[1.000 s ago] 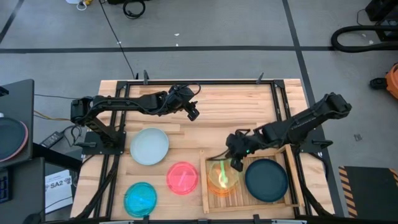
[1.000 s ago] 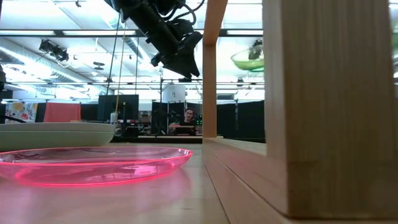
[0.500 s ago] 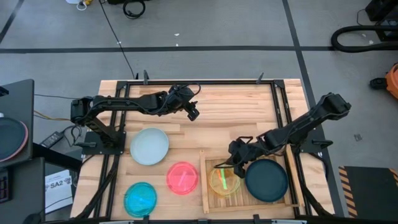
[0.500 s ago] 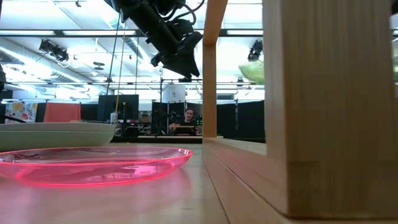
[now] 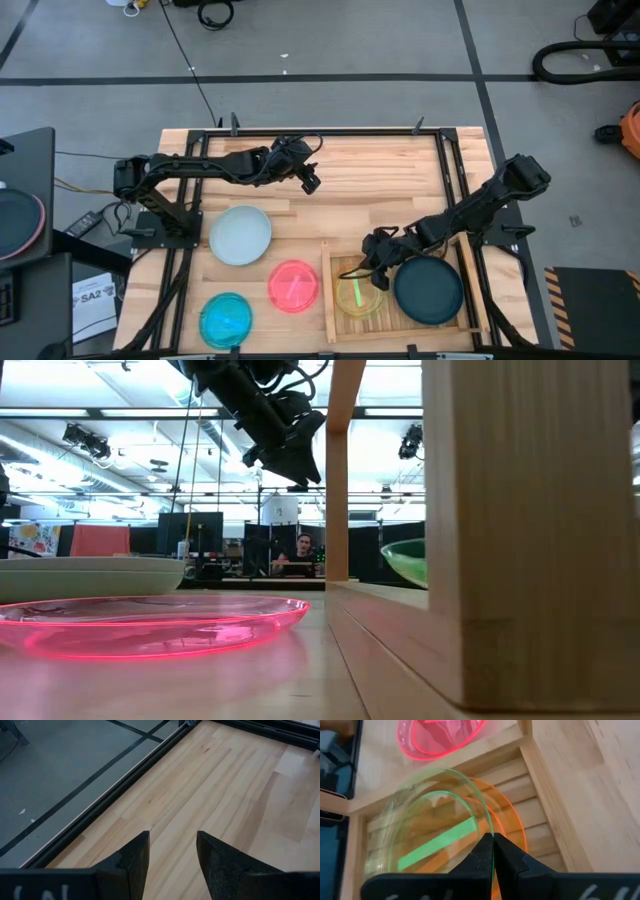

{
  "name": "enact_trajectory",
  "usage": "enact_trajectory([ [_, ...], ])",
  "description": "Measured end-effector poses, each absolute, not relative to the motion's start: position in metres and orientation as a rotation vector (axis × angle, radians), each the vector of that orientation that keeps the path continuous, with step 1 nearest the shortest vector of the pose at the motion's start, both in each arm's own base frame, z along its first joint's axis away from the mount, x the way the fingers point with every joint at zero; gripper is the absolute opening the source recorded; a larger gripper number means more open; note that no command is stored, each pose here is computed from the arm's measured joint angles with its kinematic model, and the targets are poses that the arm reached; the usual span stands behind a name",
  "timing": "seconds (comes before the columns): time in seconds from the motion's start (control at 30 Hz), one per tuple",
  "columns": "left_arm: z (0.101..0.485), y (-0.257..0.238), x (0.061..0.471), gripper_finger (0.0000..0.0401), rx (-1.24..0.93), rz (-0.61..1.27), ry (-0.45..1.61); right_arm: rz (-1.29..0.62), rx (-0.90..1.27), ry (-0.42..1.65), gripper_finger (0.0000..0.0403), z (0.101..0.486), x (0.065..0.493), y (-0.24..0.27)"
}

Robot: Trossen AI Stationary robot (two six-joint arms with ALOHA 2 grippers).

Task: Place and stack plates onto a shelf
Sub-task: Stack the green plate on the orange plate on the shelf

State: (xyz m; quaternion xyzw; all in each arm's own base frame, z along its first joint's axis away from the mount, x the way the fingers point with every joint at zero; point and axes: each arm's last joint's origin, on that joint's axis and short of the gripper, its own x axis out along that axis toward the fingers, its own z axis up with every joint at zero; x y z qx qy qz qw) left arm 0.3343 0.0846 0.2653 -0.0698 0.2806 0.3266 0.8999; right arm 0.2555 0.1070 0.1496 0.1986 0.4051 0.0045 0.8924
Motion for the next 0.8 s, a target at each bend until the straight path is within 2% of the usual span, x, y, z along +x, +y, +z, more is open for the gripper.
enact_trajectory([
  [0.6,0.2654,0.0847,0.3343,0.0169,-0.144,0.676,0.58,0.063,0.405,0.864,0.0027,0.146,0.2576,0.1071],
  [0.8,0.2654,0.0847,0.3343,0.0169,-0.144,0.676,0.58,0.061,0.413,0.855,0.0051,0.1466,0.2593,0.1047],
])
